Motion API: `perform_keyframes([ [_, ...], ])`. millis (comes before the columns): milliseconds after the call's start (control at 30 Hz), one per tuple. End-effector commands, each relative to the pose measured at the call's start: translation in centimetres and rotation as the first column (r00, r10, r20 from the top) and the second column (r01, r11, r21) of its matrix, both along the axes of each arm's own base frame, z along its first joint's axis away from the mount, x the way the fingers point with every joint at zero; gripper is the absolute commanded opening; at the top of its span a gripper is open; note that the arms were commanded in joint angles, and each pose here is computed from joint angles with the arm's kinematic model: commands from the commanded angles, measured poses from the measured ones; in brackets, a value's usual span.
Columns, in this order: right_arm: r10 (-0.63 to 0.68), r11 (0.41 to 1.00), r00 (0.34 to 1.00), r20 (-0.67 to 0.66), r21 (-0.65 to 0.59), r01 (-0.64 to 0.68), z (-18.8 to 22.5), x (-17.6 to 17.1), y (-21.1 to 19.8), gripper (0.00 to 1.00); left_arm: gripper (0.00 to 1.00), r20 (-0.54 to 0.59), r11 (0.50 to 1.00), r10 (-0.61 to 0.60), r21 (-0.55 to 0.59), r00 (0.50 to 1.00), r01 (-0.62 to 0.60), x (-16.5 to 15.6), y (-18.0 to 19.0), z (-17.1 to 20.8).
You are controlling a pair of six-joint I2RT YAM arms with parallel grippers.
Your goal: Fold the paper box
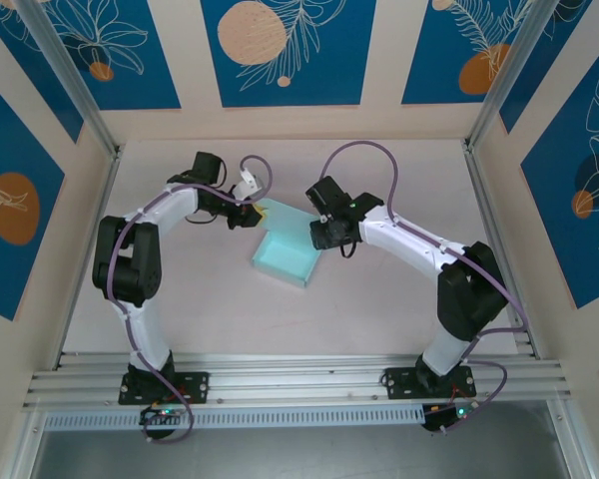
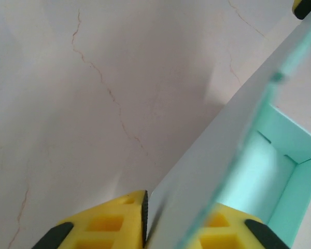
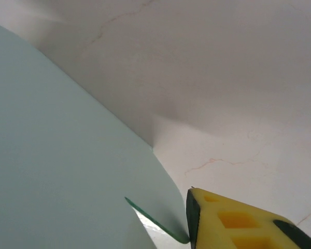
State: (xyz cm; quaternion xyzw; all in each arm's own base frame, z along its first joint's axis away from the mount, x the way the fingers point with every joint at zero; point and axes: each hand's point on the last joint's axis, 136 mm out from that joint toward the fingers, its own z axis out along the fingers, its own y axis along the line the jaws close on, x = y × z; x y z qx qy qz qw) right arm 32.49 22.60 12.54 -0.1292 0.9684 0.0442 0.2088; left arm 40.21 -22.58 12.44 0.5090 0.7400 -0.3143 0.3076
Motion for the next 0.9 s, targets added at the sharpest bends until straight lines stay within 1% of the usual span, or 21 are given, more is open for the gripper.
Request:
perform_keyframes([
  [0, -0.03, 0.999, 1.0, 0.004, -0.012, 0.03, 0.2, -0.5, -0.9, 0.33, 0.14, -0.006, 1.0, 0.017, 0.013, 1.0, -0.017, -0.6, -0.4, 0.0],
  [167, -0.057, 0.998, 0.998, 0.026, -0.028, 0.057, -0.1, -0.1, -1.0, 0.24, 0.02, 0.018, 0.991, 0.129, 0.026, 0.991, -0.13, -0.3, -0.4, 0.5],
  [233, -0.064, 0.997, 0.997, 0.05, -0.031, 0.065, 0.1, 0.4, -0.7, 0.21, 0.01, 0.039, 0.982, 0.185, 0.022, 0.982, -0.186, -0.1, -0.7, 0.7],
  [333, -0.067, 0.997, 0.992, 0.107, -0.032, 0.071, 0.8, 1.3, -0.1, 0.16, 0.01, 0.074, 0.956, 0.292, 0.016, 0.954, -0.294, 0.3, -1.0, 1.1],
  [433, -0.068, 0.997, 0.984, 0.164, -0.014, 0.071, 1.5, 2.5, 0.9, 0.11, 0.0, 0.092, 0.898, 0.439, -0.002, 0.894, -0.44, 1.0, -0.7, 1.5],
  [533, -0.066, 0.998, 0.97, 0.233, -0.001, 0.068, 2.1, 3.7, 2.0, 0.1, 0.0, 0.105, 0.832, 0.554, -0.053, 0.826, -0.552, 1.3, -0.7, 2.3],
  [700, -0.043, 0.999, 0.935, 0.352, 0.037, 0.032, 3.0, 5.9, 4.0, 0.1, 0.0, 0.092, 0.732, 0.677, -0.177, 0.73, -0.657, 2.0, -1.2, 4.1],
  [733, -0.035, 0.999, 0.925, 0.378, 0.047, 0.019, 3.3, 6.4, 4.5, 0.1, 0.0, 0.08, 0.705, 0.704, -0.193, 0.706, -0.682, 2.5, -1.1, 4.3],
  [833, -0.024, 0.998, 0.904, 0.427, 0.058, 0.0, 3.9, 8.0, 5.5, 0.1, 0.0, 0.047, 0.655, 0.748, -0.217, 0.662, -0.724, 3.3, -1.2, 4.7],
  [867, -0.022, 0.998, 0.9, 0.436, 0.058, -0.003, 4.0, 8.5, 5.7, 0.1, 0.0, 0.042, 0.647, 0.754, -0.222, 0.656, -0.73, 3.5, -1.4, 4.7],
])
